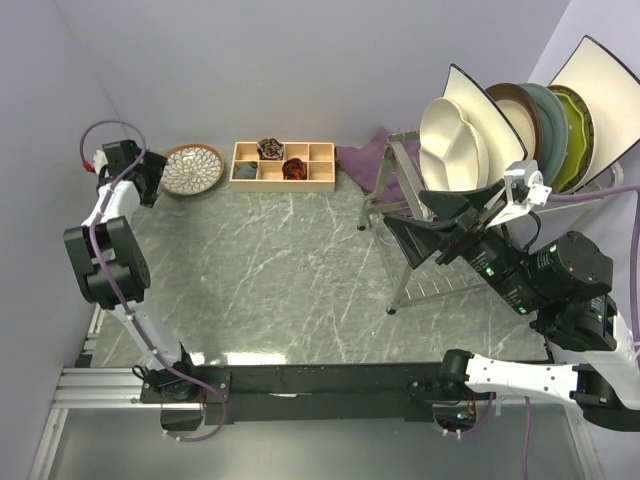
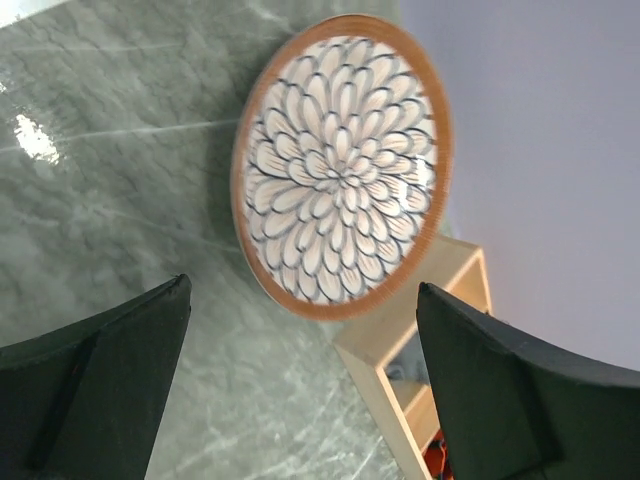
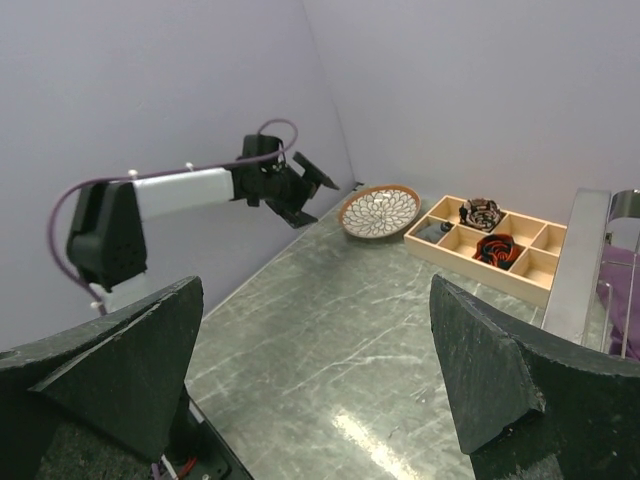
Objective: Unload the plates from the dish rack
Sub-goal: Place the plate at the corner of the board.
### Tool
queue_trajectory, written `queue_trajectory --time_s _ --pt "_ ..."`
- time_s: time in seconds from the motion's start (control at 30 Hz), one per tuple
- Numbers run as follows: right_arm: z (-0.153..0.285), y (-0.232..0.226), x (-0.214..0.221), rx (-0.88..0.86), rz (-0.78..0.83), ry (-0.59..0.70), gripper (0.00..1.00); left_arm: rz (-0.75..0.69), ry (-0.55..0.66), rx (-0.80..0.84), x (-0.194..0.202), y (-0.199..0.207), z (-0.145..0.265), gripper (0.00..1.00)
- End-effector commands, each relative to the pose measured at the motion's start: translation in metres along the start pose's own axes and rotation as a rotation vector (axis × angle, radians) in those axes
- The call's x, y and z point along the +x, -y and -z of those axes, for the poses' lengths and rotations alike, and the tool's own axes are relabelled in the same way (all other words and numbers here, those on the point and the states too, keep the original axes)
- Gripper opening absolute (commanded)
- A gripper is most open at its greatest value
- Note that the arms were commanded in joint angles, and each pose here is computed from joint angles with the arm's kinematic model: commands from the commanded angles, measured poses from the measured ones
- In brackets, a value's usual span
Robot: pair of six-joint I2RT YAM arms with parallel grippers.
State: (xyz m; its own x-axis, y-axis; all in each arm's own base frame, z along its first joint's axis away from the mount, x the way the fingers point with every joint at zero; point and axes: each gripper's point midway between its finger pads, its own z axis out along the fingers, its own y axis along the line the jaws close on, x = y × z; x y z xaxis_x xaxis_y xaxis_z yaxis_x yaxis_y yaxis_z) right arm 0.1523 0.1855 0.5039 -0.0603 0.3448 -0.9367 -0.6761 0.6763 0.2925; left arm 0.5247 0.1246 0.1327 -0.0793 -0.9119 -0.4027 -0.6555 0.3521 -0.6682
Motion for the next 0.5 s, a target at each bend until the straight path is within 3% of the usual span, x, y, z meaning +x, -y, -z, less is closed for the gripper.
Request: queue_trajectory --time_s 0.0,0.1,0.33,0.47 --pt "0.0 -0.002 -0.011 0.001 0.002 0.021 1.0 -0.104 0.104 0.071 -0.011 0.046 0.062 0.99" --pt "0.0 -0.002 -0.011 0.002 0.004 0.017 1.0 -0.203 0.117 0.21 0.008 0.084 0.107 0.99" --pt "-0.001 0.001 -0.011 0.017 0.007 0.016 1.0 -0.407 -0.019 0.741 0.121 0.159 0.26 1.0" --pt "-0.005 0.002 -0.006 0.032 0.017 0.0 1.0 -0.449 -0.048 1.054 0.161 0.149 0.357 1.0"
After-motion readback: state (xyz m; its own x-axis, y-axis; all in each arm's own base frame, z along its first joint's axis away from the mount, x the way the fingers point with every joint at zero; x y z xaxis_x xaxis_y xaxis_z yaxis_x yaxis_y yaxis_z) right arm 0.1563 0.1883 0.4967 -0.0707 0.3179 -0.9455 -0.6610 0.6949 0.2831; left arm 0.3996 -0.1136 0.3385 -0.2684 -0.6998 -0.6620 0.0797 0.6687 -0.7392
